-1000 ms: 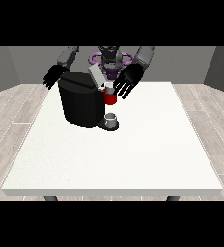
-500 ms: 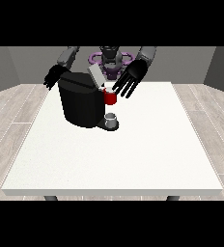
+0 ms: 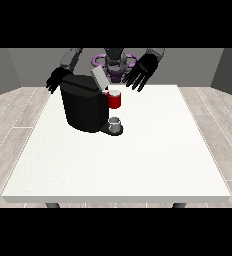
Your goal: Insert the coffee pod into the coffee machine and close the lid
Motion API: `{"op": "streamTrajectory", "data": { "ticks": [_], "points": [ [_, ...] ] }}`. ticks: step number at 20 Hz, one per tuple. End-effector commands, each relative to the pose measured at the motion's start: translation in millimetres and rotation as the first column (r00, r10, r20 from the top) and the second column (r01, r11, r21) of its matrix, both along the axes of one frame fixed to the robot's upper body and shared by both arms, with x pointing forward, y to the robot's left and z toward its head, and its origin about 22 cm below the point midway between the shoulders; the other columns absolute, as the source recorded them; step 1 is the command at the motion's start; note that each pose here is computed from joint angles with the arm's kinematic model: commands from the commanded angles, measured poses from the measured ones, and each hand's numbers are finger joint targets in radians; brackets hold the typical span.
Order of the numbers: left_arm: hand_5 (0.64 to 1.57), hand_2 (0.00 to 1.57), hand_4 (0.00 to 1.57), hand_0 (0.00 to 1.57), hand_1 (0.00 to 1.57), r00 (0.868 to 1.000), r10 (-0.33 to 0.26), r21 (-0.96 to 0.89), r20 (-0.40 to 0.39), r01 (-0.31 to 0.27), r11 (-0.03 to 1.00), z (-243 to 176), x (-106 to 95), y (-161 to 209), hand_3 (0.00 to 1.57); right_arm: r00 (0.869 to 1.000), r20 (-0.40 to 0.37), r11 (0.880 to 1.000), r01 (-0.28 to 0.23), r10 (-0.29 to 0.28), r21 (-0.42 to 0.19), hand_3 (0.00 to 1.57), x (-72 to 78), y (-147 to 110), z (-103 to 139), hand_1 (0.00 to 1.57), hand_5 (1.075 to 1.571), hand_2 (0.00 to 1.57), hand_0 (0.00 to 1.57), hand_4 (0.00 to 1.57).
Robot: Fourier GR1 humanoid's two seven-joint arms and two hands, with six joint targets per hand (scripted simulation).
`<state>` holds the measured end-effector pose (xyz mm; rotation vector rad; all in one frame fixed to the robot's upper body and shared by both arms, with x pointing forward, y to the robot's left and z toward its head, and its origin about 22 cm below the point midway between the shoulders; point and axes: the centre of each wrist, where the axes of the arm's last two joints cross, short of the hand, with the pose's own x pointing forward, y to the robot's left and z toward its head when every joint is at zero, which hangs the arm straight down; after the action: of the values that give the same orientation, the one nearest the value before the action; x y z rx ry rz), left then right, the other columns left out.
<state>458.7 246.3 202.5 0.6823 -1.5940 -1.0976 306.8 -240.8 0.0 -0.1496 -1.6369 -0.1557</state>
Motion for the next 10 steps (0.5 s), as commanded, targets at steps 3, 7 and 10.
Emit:
{"op": "streamTrajectory", "data": {
  "ticks": [3,7,10],
  "points": [
    [1.571,0.00,0.00,0.00,0.00,0.994,0.005,-0.260,-0.108,-0.034,0.965,-50.8,-6.4,-1.8,0.00,0.996,-0.075,0.999,0.042,-0.041,0.013,0.00,-16.6,-21.2,-17.7,0.00,1.571,0.00,0.00,0.43],
    [1.571,0.00,0.25,0.00,0.00,0.990,-0.055,-0.516,-0.128,-0.019,0.856,-84.5,-14.8,-10.8,0.00,0.983,-0.148,0.993,0.116,-0.112,0.021,0.00,-37.1,-31.8,-45.0,0.00,1.571,0.00,0.00,0.43],
    [1.571,0.00,0.00,0.00,0.00,0.977,-0.053,-0.652,-0.205,-0.096,0.752,-134.2,-30.8,-2.3,0.00,0.984,-0.146,0.994,0.107,-0.102,0.028,0.00,-57.7,-22.4,-58.0,0.00,1.571,0.00,0.00,0.42]
  ]
}}
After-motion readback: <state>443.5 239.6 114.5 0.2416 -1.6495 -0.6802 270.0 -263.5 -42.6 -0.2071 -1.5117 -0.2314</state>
